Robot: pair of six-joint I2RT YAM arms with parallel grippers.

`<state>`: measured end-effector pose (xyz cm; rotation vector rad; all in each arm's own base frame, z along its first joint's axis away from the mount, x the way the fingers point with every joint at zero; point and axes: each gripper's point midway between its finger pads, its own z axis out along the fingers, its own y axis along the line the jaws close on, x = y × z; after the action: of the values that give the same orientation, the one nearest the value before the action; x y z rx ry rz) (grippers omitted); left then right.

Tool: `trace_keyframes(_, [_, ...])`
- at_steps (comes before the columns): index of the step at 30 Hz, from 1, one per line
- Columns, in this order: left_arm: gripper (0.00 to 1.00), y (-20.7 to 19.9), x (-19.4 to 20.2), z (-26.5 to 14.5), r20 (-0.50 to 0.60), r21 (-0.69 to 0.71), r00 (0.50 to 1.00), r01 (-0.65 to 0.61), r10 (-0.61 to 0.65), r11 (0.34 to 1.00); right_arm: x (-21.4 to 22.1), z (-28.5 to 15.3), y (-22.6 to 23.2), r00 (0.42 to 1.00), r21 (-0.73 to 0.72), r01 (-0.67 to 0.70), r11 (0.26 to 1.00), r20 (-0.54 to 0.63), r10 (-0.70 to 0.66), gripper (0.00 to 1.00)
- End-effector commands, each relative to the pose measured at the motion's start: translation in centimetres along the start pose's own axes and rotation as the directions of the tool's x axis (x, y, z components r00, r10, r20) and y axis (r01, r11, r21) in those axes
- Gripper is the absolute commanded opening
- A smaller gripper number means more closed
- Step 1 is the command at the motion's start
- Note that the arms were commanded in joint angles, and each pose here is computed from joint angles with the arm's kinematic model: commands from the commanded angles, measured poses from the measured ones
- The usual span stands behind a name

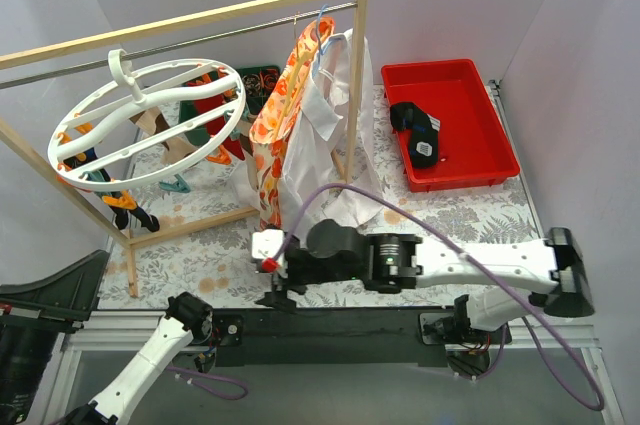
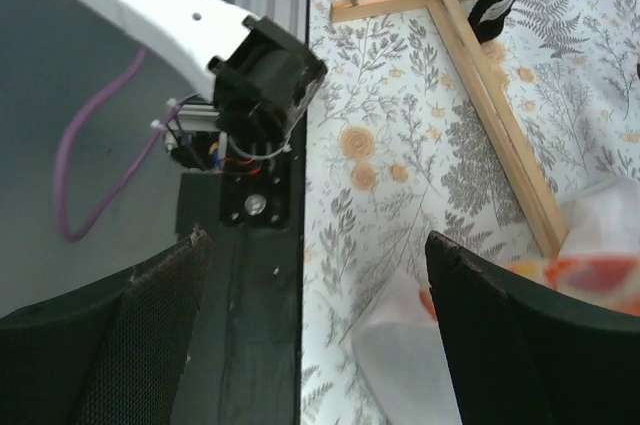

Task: Remove the socks clipped to the hanger

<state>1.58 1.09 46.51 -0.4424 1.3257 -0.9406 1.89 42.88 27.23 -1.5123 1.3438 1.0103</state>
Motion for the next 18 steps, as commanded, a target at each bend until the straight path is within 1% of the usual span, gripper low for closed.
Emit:
trace_keyframes(1, [0.32, 0.1, -0.1, -0.5, -0.006, -0.003, 1.0, -0.016, 0.016, 1.0, -7.4, 4.6, -2.3, 0.975, 0.101, 0.068, 0.993, 0.205, -0.088, 0.93])
trace_keyframes(2, [0.32, 0.2, -0.1, -0.5, -0.009, -0.004, 1.0, -0.02, 0.02, 1.0, -7.4, 5.8, -2.8, 0.975, 0.121, 0.072, 0.99, 0.201, -0.095, 0.93])
trace_keyframes(3, [0.32, 0.1, -0.1, -0.5, -0.012, -0.005, 1.0, -0.019, 0.019, 1.0, -7.8, 6.7, -3.4, 0.975, 0.149, 0.068, 0.986, 0.198, -0.097, 0.98])
trace_keyframes(4, [0.32, 0.1, -0.1, -0.7, -0.017, -0.006, 1.0, -0.02, 0.02, 1.0, -8.0, 8.8, -4.5, 0.978, 0.194, 0.063, 0.979, 0.184, -0.099, 0.98])
trace_keyframes(6, [0.32, 0.0, -0.3, -0.9, -0.015, -0.006, 1.0, -0.021, 0.021, 1.0, -8.8, 10.6, -5.3, 0.978, 0.227, 0.069, 0.971, 0.175, -0.11, 0.98])
trace_keyframes(7, [0.31, 0.0, -0.6, -1.2, -0.007, -0.004, 1.0, -0.019, 0.019, 1.0, -7.4, 12.8, -5.5, 0.984, 0.231, 0.07, 0.97, 0.141, -0.105, 0.98])
trace_keyframes(8, [0.31, 0.0, -0.7, -1.4, -0.001, -0.004, 1.0, -0.017, 0.017, 1.0, -9.9, 13.1, -5.8, 0.976, 0.248, 0.055, 0.967, 0.19, -0.104, 0.98])
trace_keyframes(9, [0.31, 0.0, -0.9, -1.5, 0.005, -0.007, 1.0, -0.013, 0.013, 1.0, -10.0, 13.9, -6.1, 0.976, 0.254, 0.05, 0.966, 0.192, -0.101, 0.98])
trace_keyframes(10, [0.31, 0.2, -0.9, -1.6, 0.008, -0.013, 1.0, -0.013, 0.014, 1.0, -8.9, 15.8, -6.4, 0.981, 0.263, 0.05, 0.963, 0.166, -0.096, 0.98])
trace_keyframes(11, [0.3, 0.4, -1.1, -1.7, 0.019, -0.021, 1.0, -0.01, 0.01, 1.0, -10.6, 16.0, -6.6, 0.977, 0.271, 0.032, 0.962, 0.194, -0.087, 0.98])
trace_keyframes(12, [0.29, 0.6, -1.1, -1.7, 0.019, -0.035, 1.0, -0.002, 0.003, 0.999, -10.8, 16.4, -6.8, 0.977, 0.276, 0.021, 0.961, 0.197, -0.078, 0.98])
trace_keyframes(14, [0.27, 1.3, -0.8, -1.3, 0.019, -0.066, 1.0, -0.003, 0.004, 0.998, -10.1, 17.3, -6.8, 0.98, 0.276, 0.004, 0.961, 0.191, -0.059, 0.98])
trace_keyframes(17, [0.27, 1.8, -0.6, -0.5, 0.022, -0.092, 1.0, -0.011, 0.013, 0.996, -9.8, 17.4, -6.4, 0.98, 0.254, -0.019, 0.967, 0.195, -0.032, 0.98])
trace_keyframes(18, [0.27, 2.1, -0.4, 0.0, 0.023, -0.11, 0.999, -0.023, 0.025, 0.994, -9.0, 17.4, -6.2, 0.983, 0.246, -0.027, 0.969, 0.182, -0.019, 0.98])
